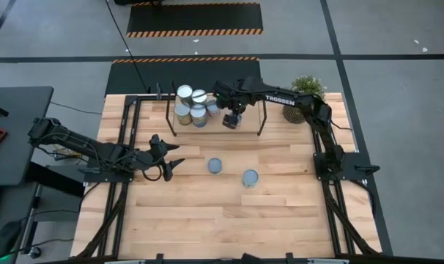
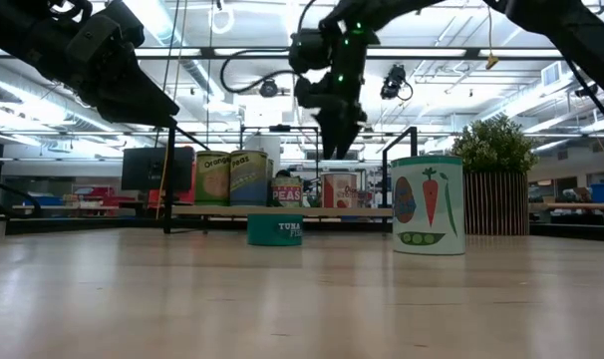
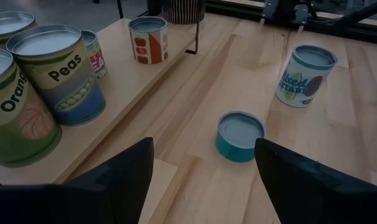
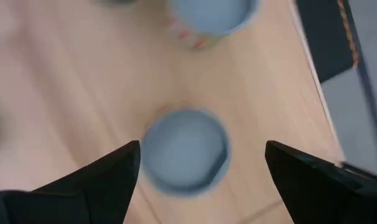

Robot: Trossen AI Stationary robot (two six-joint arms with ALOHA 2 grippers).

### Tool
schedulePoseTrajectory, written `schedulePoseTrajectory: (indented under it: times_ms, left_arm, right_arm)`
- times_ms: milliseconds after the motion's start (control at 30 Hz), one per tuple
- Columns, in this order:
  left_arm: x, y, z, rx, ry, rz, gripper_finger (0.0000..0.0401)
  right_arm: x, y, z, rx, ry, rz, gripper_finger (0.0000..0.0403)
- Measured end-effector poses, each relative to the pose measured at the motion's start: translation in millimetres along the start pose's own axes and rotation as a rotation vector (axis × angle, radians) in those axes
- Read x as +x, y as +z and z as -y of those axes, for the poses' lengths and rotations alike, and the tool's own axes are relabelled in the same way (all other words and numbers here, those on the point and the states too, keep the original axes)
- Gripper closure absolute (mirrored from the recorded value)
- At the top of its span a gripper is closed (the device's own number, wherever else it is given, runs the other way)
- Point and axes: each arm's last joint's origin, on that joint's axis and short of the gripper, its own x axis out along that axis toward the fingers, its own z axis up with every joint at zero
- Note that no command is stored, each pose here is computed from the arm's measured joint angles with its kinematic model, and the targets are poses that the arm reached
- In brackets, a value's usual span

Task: Pick and place cans onto a shelf
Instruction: Put the canned tomatoes on the shelf

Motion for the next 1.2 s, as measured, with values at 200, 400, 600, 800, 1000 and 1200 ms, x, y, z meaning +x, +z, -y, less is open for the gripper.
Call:
schedulePoseTrajectory:
  times_ms: [200,400,600,800,1000,1200]
  left_arm:
    - [0,0,0,-0.001,0.000,0.000,0.0118]
    - [0,0,0,-0.010,-0.008,-0.004,0.0118]
    - [0,0,0,-0.016,-0.010,-0.005,0.0118]
    - [0,0,0,-0.016,-0.010,-0.006,0.0118]
    - [0,0,0,-0.016,-0.010,-0.006,0.0118]
    - [0,0,0,-0.017,-0.010,-0.006,0.0118]
  right_arm:
    - [-13,-13,-20,-0.373,-0.059,-0.133,0.0051]
    - [8,-24,-31,-0.689,-0.163,-0.241,0.0051]
    - [33,-30,-32,-0.879,-0.226,-0.279,0.0051]
    - [47,-28,-32,-0.964,-0.243,-0.241,0.0051]
    - [48,-26,-36,-0.987,-0.230,-0.209,0.0055]
    - [48,-25,-37,-0.960,-0.208,-0.177,0.0056]
